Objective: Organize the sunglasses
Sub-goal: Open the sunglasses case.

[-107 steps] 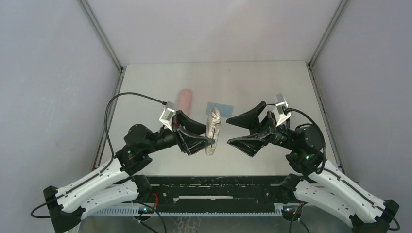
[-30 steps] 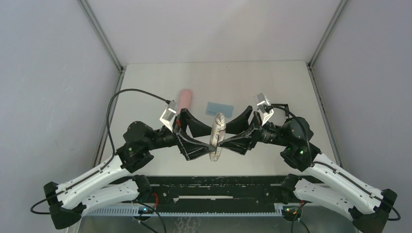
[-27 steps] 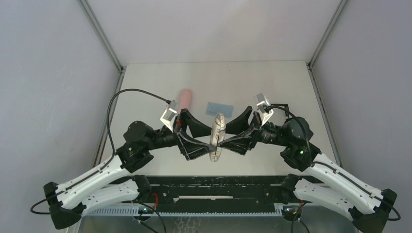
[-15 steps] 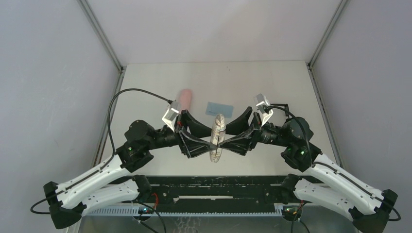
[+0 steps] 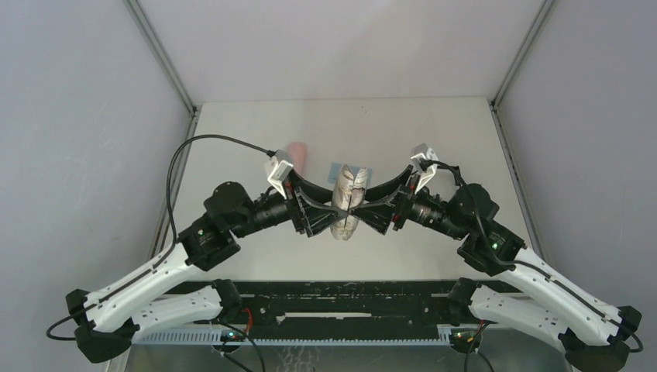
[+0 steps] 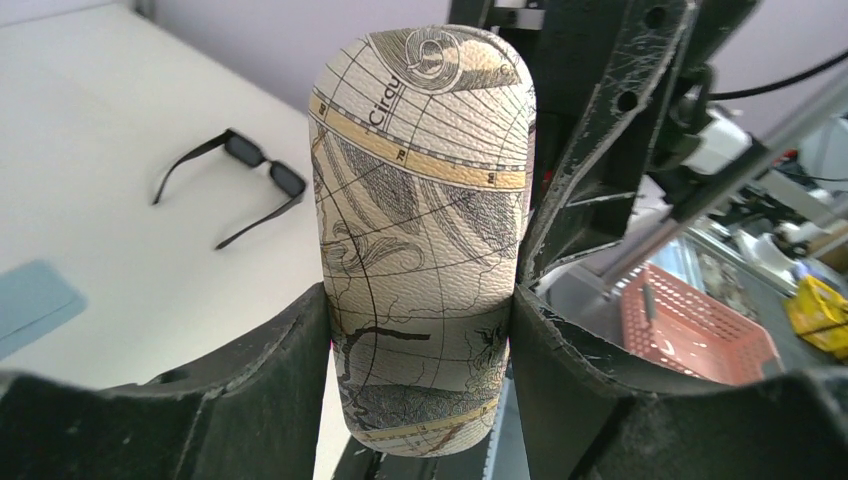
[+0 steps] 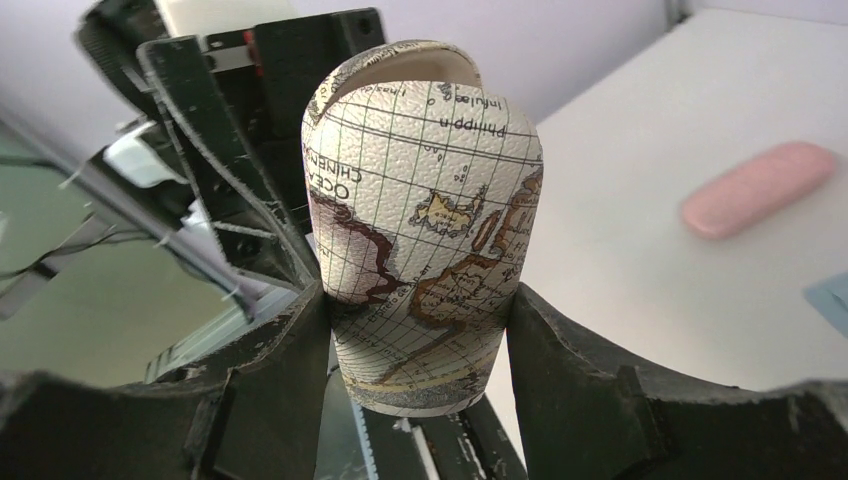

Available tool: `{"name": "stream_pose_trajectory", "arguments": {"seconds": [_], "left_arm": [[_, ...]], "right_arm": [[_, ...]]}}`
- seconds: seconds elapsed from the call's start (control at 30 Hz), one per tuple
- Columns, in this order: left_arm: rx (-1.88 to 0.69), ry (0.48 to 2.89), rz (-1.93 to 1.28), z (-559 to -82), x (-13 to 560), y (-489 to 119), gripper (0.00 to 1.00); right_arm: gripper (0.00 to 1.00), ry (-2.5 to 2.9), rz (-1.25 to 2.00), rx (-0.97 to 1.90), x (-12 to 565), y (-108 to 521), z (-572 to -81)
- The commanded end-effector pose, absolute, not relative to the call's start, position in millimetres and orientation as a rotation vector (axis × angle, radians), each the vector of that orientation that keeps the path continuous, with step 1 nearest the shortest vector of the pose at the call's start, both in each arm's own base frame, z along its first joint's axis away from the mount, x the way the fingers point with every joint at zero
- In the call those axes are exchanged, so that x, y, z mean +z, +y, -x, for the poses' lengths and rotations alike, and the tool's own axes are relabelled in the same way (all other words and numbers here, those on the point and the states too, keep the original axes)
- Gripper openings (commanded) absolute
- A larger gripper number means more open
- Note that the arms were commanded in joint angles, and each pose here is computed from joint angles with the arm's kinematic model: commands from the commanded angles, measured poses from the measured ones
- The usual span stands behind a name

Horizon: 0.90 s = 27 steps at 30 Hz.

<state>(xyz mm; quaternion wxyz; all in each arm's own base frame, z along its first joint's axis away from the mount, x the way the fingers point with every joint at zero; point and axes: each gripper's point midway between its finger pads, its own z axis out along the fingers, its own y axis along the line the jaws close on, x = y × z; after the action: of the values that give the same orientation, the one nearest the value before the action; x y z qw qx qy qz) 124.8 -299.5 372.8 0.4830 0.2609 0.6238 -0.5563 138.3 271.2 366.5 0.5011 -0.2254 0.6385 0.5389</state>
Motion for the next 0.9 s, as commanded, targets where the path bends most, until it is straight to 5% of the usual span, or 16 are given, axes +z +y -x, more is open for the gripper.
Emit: {"name": "stream_pose_trajectory", "arguments": {"seconds": [0.0, 0.3, 0.47, 0.87], "left_arm": [[-1.218, 1.501, -0.53, -146, 403, -283, 0.18], [-1.161, 1.556, -0.457, -157, 395, -276, 0.71], [-1.139, 1.558, -0.433, -158, 394, -269, 0.9], [-0.649, 1.759, -0.04, -206, 327, -181, 0.98]], "right_arm": [[0.0, 1.597, 0.363, 1.026, 365, 242, -182], [0.0, 1.613, 0.332, 0.989, 363, 235, -185], [0.0, 1.63, 0.335, 0.973, 358, 232, -184], [0.0, 1.999, 0.428, 0.356, 280, 195, -223]]}}
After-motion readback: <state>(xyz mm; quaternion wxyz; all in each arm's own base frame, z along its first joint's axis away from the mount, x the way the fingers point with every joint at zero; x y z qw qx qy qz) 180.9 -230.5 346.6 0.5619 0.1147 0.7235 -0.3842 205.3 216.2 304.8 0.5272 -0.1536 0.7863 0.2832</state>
